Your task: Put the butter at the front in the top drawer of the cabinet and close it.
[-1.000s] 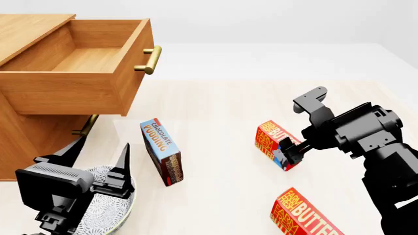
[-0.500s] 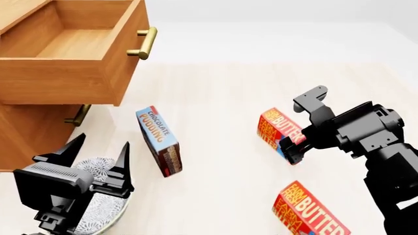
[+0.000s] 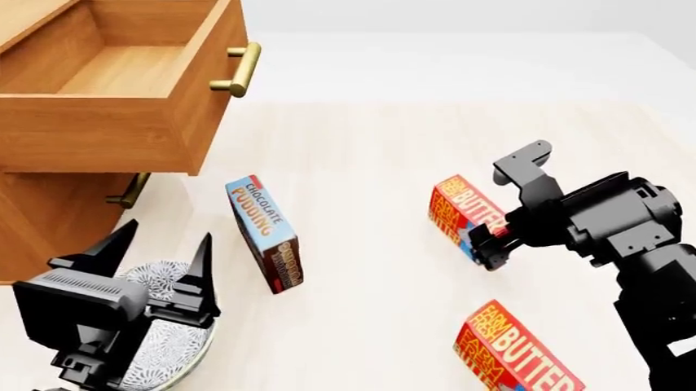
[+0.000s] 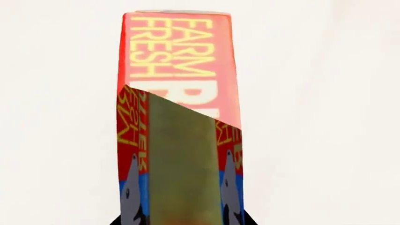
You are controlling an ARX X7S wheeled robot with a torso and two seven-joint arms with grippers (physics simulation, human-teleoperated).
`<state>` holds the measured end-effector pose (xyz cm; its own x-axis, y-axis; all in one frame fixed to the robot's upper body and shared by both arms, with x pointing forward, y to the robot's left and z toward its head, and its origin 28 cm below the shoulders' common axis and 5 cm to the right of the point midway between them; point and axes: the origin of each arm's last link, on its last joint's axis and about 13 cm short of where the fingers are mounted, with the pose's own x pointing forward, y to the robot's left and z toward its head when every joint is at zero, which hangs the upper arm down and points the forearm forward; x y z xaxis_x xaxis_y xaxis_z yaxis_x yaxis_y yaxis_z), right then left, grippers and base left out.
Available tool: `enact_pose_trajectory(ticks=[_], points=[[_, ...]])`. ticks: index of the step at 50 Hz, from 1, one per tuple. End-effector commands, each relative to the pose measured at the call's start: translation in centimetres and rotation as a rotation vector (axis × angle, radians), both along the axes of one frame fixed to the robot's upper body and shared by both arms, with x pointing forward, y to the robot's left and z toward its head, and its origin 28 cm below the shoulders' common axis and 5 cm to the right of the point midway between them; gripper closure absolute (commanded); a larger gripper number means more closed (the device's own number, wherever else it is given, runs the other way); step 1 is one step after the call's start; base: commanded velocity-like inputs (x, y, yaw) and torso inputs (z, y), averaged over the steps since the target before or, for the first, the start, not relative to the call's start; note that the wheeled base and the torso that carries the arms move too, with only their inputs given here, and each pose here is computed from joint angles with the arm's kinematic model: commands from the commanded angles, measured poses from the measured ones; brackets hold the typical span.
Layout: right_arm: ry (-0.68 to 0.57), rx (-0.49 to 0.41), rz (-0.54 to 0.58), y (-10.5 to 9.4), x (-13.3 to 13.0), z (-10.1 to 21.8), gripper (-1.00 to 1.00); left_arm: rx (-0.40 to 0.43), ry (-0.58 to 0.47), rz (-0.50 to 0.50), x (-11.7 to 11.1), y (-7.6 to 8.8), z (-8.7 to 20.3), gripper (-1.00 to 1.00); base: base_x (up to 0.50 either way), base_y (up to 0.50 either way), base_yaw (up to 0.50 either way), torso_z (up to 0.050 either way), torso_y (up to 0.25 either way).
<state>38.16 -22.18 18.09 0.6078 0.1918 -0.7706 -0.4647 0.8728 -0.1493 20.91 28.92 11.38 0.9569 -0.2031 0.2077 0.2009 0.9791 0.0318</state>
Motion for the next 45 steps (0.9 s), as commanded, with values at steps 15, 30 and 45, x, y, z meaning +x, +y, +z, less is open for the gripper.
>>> enact_pose_trajectory(ticks=[15,30,45], points=[[-0.301,0.058,-0.047,-0.1,0.7,4.5,1.00,-0.015,-0.014,-0.005,-0.3,0.0,0.4,-1.00,0.00,0.00,0.00,0.000,0.018],[-0.343,0.068,-0.042,0.0,0.6,5.1,1.00,-0.020,-0.020,-0.010,-0.4,0.0,0.5,-1.00,0.00,0.00,0.00,-0.002,0.152],[-0.386,0.093,-0.050,-0.1,0.2,4.9,1.00,-0.018,-0.036,-0.009,-2.5,0.0,1.6,-1.00,0.00,0.00,0.00,-0.006,0.180]])
